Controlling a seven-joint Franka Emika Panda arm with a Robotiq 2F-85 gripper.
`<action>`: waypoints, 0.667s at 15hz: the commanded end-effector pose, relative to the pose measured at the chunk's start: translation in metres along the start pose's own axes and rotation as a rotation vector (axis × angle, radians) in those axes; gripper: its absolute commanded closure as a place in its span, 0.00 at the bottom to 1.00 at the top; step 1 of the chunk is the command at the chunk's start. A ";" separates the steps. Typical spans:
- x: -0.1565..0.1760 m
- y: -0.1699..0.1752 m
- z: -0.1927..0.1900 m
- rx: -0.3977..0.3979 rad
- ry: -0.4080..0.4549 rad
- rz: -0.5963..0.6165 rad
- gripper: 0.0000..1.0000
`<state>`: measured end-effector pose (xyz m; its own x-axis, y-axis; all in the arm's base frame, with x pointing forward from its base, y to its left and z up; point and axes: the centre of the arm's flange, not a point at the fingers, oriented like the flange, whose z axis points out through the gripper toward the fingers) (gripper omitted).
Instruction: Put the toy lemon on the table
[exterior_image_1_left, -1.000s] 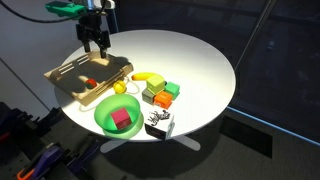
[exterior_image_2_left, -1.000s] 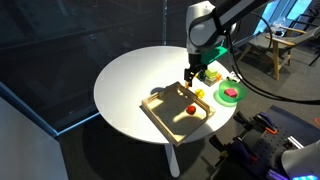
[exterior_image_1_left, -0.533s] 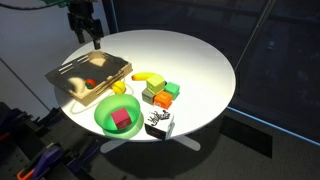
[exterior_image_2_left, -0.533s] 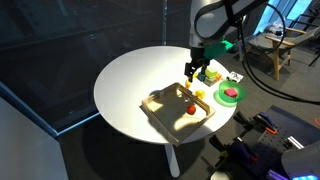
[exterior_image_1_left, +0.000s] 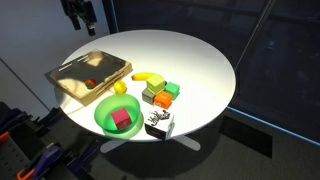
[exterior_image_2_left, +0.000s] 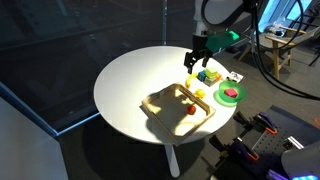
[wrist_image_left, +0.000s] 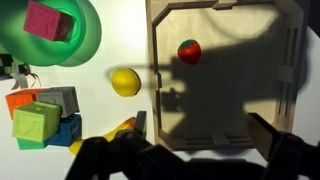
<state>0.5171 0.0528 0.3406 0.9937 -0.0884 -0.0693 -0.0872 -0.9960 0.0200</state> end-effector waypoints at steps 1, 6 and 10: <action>-0.010 -0.003 -0.022 -0.017 0.038 0.032 0.00; -0.019 -0.009 -0.044 -0.042 0.059 -0.009 0.00; -0.029 -0.014 -0.059 -0.056 0.054 -0.042 0.00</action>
<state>0.5075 0.0656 0.3849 0.9984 -0.0546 -0.0148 -0.0537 -0.9972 0.0522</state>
